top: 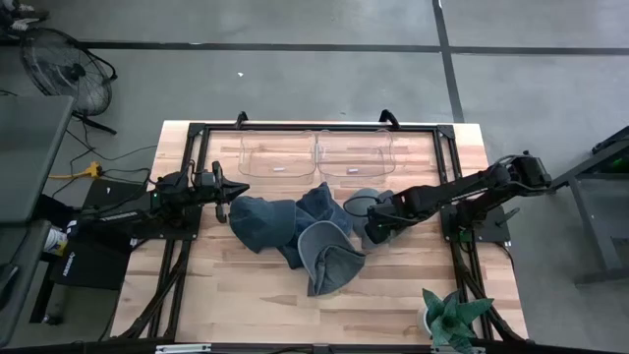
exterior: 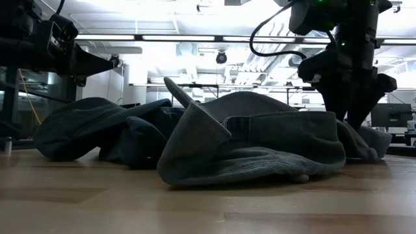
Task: Pick & Place hat
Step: Put the right gray cap into the right transparent bin
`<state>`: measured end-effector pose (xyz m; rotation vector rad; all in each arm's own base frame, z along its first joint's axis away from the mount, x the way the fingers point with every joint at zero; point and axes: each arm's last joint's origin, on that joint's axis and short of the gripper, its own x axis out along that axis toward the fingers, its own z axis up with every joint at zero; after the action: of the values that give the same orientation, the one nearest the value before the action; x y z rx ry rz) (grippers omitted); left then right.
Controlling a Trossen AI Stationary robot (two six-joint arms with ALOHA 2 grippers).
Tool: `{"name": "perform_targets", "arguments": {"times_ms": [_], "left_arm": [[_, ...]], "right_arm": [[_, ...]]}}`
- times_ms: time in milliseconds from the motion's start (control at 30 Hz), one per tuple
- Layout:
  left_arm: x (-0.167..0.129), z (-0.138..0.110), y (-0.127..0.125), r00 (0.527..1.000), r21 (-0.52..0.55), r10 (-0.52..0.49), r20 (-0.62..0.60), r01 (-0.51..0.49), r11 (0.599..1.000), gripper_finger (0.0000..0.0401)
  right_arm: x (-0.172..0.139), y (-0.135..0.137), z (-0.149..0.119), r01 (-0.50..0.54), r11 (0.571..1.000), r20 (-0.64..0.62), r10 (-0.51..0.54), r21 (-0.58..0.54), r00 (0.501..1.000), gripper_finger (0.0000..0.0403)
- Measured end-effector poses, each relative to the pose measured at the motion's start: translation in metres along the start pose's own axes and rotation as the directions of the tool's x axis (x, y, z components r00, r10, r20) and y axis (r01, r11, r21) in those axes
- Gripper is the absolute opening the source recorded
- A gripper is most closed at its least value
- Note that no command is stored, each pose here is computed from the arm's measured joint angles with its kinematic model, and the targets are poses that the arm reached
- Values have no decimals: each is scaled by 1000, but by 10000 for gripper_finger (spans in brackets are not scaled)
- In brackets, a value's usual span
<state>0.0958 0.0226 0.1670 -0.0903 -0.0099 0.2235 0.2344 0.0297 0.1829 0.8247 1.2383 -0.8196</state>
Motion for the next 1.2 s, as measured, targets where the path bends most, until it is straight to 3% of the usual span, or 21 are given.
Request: {"name": "perform_targets", "arguments": {"times_ms": [233,600,900,1200], "left_arm": [[0,0,0,1000,0,0,0,0,1000,1],[0,0,0,1000,0,0,0,0,1000,1],[0,0,0,1000,0,0,0,0,1000,1],[0,0,0,1000,0,0,0,0,1000,1]], "right_arm": [[1,-3,6,8,1000,2,-8,27,1000,181],[1,-4,8,6,1000,-8,-5,25,1000,13],[-5,-7,6,-18,999,-52,19,27,998,5],[-52,-16,7,-30,998,22,29,51,999,3]]}}
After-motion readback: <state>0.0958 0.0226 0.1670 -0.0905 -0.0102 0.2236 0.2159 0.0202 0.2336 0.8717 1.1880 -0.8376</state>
